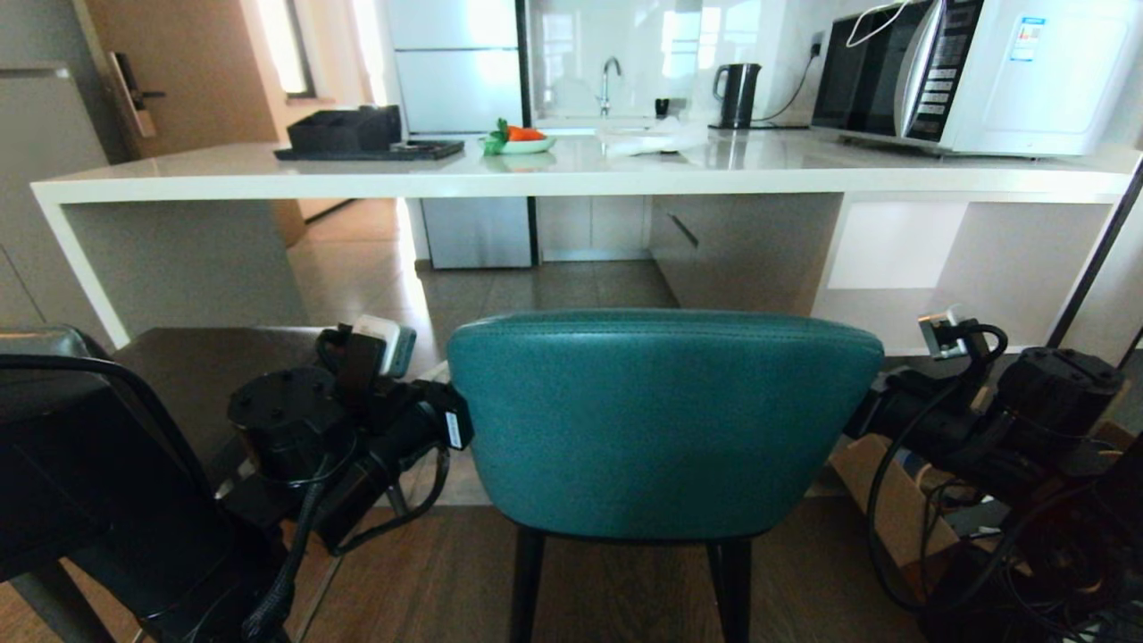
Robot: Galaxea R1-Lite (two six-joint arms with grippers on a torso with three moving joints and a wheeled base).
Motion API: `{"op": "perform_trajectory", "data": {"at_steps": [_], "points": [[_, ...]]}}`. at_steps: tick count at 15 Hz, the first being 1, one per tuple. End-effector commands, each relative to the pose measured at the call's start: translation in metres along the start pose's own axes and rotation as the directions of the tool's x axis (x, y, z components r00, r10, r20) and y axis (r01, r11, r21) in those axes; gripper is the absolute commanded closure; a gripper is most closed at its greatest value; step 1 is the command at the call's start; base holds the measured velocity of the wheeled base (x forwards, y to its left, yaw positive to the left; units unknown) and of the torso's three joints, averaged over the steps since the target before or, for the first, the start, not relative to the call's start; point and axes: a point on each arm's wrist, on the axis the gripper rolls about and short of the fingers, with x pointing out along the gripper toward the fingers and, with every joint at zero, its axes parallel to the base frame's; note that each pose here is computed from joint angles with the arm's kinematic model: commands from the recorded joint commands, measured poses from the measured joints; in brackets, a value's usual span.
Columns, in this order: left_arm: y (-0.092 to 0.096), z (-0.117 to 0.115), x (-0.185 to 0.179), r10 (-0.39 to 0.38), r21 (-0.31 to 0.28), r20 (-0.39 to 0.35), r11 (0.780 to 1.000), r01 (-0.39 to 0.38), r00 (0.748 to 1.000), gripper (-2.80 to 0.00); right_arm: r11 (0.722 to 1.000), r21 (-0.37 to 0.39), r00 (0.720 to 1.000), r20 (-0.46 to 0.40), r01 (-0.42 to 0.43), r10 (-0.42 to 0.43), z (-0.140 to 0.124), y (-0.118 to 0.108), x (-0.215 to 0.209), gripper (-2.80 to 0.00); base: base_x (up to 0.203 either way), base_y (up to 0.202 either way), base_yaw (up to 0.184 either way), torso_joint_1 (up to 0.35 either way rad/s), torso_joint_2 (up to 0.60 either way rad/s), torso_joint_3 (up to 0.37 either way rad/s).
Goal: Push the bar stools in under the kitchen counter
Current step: Pull the blue chair out from under the dining table
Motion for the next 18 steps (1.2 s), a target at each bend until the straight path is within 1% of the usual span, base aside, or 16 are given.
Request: {"op": "perform_trajectory", "data": {"at_steps": [1,5,7,9,11,15,16,18], "points": [[-0.022,-0.001,-0.001,-0.054,0.025,0.003,0.998,0.054,0.999,0.0,1.0,-0.003,1.0,0.008,-0.004,0.004,0.001,0.0,0.001,0.0,0.0,0.0,0.0,0.0,0.0,0.0],[-0.023,-0.007,0.005,-0.037,0.031,-0.007,0.999,0.037,0.999,0.0,1.0,-0.01,1.0,0.021,-0.003,0.003,0.0,-0.006,0.01,0.0,0.0,0.0,0.0,0.0,0.0,0.0],[-0.025,-0.007,0.012,-0.019,0.03,0.003,0.999,0.019,1.0,0.0,1.0,-0.014,1.0,0.027,-0.005,0.005,0.0,-0.009,0.015,0.0,0.0,0.0,0.0,0.0,0.0,0.0],[-0.03,-0.006,0.012,-0.035,0.026,0.009,0.999,0.035,0.999,0.0,1.0,-0.014,1.0,0.026,-0.002,0.002,-0.002,-0.012,0.018,0.0,0.0,0.0,0.0,0.0,0.0,0.0],[-0.036,-0.005,0.008,-0.053,0.024,0.006,0.998,0.053,0.999,0.0,1.0,-0.011,1.0,0.022,0.005,-0.005,-0.003,-0.014,0.017,0.0,0.0,0.0,0.0,0.0,0.0,0.0],[-0.03,-0.001,-0.008,-0.047,0.019,-0.009,0.999,0.047,0.999,0.0,0.999,-0.008,0.999,0.024,0.035,-0.035,0.003,-0.014,0.0,0.0,0.0,0.0,0.0,0.0,0.0,0.0],[-0.026,-0.001,-0.009,-0.031,0.021,-0.013,0.999,0.031,0.999,0.0,0.999,-0.011,0.999,0.029,0.041,-0.041,0.005,-0.014,-0.002,0.0,0.0,0.0,0.0,0.0,0.0,0.0],[-0.016,0.002,-0.005,0.056,0.016,0.005,0.998,-0.056,0.998,0.0,0.998,-0.018,0.997,0.046,0.059,-0.058,0.011,-0.017,-0.007,0.0,0.0,0.0,0.0,0.0,0.0,0.0]]}}
